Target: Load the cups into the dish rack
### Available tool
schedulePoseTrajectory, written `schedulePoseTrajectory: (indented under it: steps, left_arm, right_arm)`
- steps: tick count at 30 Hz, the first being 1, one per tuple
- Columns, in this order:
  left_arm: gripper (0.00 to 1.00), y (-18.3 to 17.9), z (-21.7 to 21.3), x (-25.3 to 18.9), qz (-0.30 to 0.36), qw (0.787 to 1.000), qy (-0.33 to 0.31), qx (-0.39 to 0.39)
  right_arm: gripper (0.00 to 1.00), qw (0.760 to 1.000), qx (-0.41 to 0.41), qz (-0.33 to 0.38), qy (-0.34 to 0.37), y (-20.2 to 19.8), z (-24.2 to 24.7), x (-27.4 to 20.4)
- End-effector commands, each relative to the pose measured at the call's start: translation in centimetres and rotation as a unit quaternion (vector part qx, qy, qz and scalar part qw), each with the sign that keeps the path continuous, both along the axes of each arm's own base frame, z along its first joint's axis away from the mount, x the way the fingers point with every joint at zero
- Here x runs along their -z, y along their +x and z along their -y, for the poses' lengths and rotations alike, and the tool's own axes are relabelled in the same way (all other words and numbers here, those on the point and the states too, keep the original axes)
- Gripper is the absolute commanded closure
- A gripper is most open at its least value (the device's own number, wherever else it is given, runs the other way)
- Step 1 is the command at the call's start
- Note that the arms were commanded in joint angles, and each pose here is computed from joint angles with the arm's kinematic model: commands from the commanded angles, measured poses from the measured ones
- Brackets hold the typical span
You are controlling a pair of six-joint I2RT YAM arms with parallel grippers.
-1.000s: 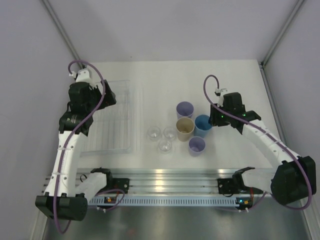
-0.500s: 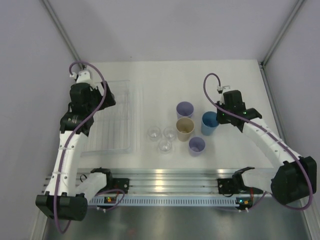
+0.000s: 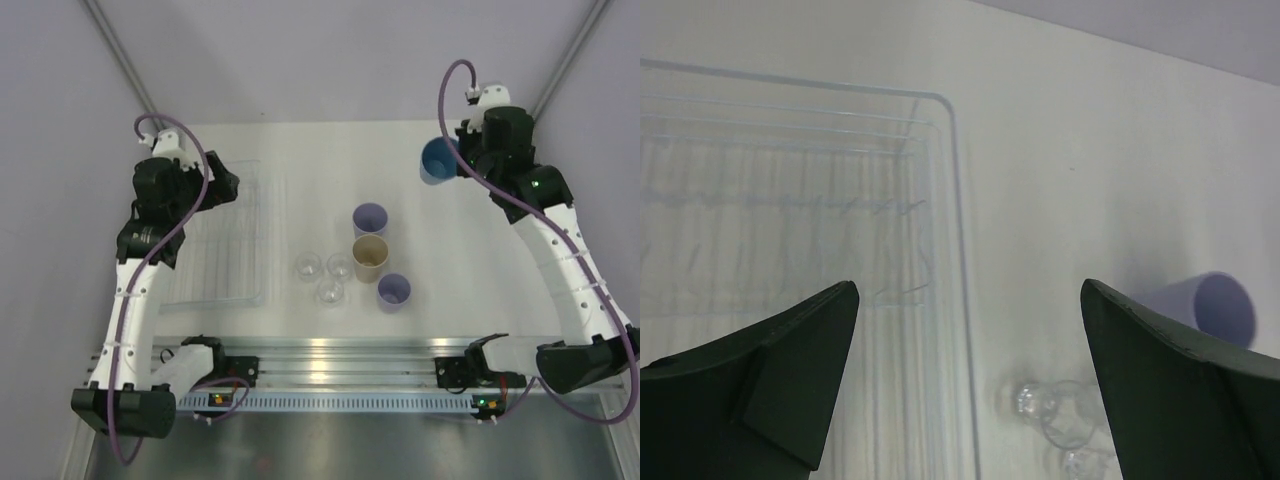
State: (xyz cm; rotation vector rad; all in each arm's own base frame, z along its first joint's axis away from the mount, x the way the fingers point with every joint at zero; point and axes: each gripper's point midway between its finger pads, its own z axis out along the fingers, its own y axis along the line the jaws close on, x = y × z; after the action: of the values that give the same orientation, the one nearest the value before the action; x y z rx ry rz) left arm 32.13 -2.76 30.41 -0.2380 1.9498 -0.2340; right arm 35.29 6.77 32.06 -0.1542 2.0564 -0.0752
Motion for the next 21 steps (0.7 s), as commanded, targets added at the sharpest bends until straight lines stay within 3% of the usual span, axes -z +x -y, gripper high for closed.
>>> schedulePoseTrajectory:
  steps: [1, 4, 6, 7, 8, 9, 10, 11, 16, 17, 21]
  left_arm:
    - [0.02, 0.8, 6.2, -4.1, 0.068, 0.981, -0.108, 0.145]
    - [0.02, 1.2, 8.7, -6.6, 0.124, 0.955, -0.184, 0.198]
    - [0.02, 0.4, 10.5, -7.1, 0.135, 0.929, -0.247, 0.240]
    - [0.02, 0.0, 11.1, -9.6, 0.189, 0.909, -0.254, 0.271]
    - [0.02, -0.8, 11.8, -10.3, 0.189, 0.891, -0.293, 0.291]
    - [0.02, -0.8, 12.1, -9.7, 0.186, 0.883, -0.313, 0.298]
    - [0.02, -1.0, 12.3, -10.0, 0.192, 0.873, -0.328, 0.306]
    - [0.01, -1.7, 12.5, -11.9, 0.220, 0.851, -0.351, 0.323]
    - [0.01, -2.0, 11.9, -12.1, 0.247, 0.814, -0.425, 0.310]
    - [0.01, -2.6, 11.7, -12.9, 0.263, 0.795, -0.446, 0.315]
    - [0.01, -2.2, 11.6, -11.9, 0.251, 0.775, -0.490, 0.309]
  right_arm:
    - [1.00, 0.994, -0.055, 0.059, 0.075, 0.8, -2.9, -5.4]
    - [1.00, 0.968, -0.142, 0.077, 0.189, 1.4, -8.1, -6.8]
    - [1.00, 0.931, -0.207, 0.096, 0.283, 1.4, -11.8, -8.7]
    - [1.00, 0.916, -0.226, 0.102, 0.314, 1.6, -12.8, -9.2]
    - [1.00, 0.904, -0.240, 0.081, 0.345, 1.7, -14.1, -7.5]
    - [1.00, 0.874, -0.267, 0.057, 0.402, 0.8, -15.7, -7.9]
    - [1.00, 0.849, -0.298, 0.090, 0.426, 1.0, -16.6, -9.1]
    - [1.00, 0.835, -0.310, 0.082, 0.447, 1.0, -17.5, -8.9]
    - [1.00, 0.777, -0.379, 0.078, 0.496, 0.0, -20.8, -10.4]
    - [1.00, 0.765, -0.395, 0.073, 0.503, -0.5, -21.3, -10.6]
    - [1.00, 0.720, -0.418, 0.067, 0.551, -1.0, -21.9, -11.7]
